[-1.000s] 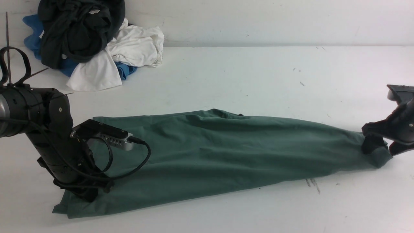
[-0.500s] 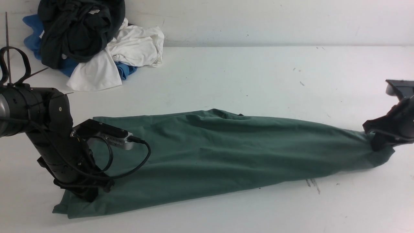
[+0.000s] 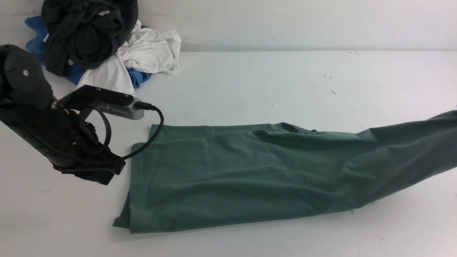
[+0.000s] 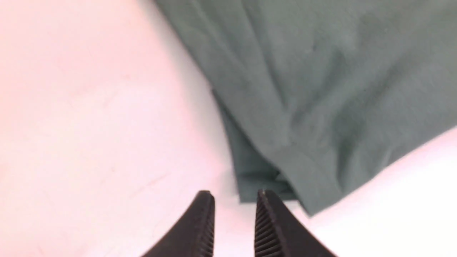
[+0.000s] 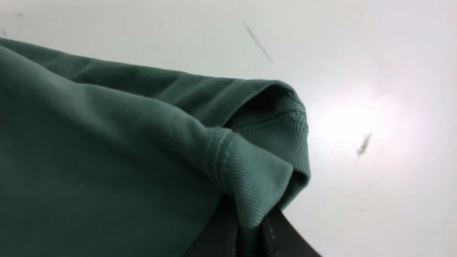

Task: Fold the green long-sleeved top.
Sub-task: Use the right arm to drag the right edge of the fabric to the left and folds it over the left edge

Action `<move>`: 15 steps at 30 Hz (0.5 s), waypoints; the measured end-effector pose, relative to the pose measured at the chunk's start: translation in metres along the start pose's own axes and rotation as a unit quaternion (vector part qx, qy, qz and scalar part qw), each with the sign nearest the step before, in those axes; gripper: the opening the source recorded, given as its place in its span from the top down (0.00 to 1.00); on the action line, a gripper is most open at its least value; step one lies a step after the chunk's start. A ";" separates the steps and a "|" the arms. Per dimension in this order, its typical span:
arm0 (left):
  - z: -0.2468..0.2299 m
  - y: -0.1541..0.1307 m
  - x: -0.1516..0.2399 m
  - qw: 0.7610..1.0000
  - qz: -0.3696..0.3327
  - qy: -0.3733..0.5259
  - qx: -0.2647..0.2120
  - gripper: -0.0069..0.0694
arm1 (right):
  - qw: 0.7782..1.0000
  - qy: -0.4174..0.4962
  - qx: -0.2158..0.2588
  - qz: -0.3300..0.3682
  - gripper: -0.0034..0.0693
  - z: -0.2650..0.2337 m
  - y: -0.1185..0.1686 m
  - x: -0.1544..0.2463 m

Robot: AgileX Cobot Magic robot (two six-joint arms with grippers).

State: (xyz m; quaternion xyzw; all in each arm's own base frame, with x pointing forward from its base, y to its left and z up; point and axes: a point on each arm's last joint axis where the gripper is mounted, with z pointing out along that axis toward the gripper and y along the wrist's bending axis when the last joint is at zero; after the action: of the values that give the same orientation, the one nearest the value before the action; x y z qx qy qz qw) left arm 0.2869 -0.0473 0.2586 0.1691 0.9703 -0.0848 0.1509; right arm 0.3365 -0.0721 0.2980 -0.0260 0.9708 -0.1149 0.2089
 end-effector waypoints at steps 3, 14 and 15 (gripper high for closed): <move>-0.021 -0.005 0.003 0.999 0.008 -0.031 -0.006 0.71 | 0.999 -0.022 0.023 0.013 0.92 -0.022 -0.006 0.003; -0.017 -0.005 0.003 1.000 0.004 -0.027 0.003 0.71 | 0.974 -0.199 -0.085 -0.060 0.92 -0.143 0.065 -0.008; -0.015 -0.005 0.002 1.000 0.004 -0.024 0.004 0.71 | 0.973 -0.202 -0.089 -0.065 0.92 -0.145 0.068 -0.008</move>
State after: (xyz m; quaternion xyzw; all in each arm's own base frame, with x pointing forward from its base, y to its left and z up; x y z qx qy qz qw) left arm 0.2789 -0.0481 0.2728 0.1720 0.9652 -0.0922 0.1743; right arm 0.2841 0.0253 0.4142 -0.1306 0.9109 -0.0342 0.3899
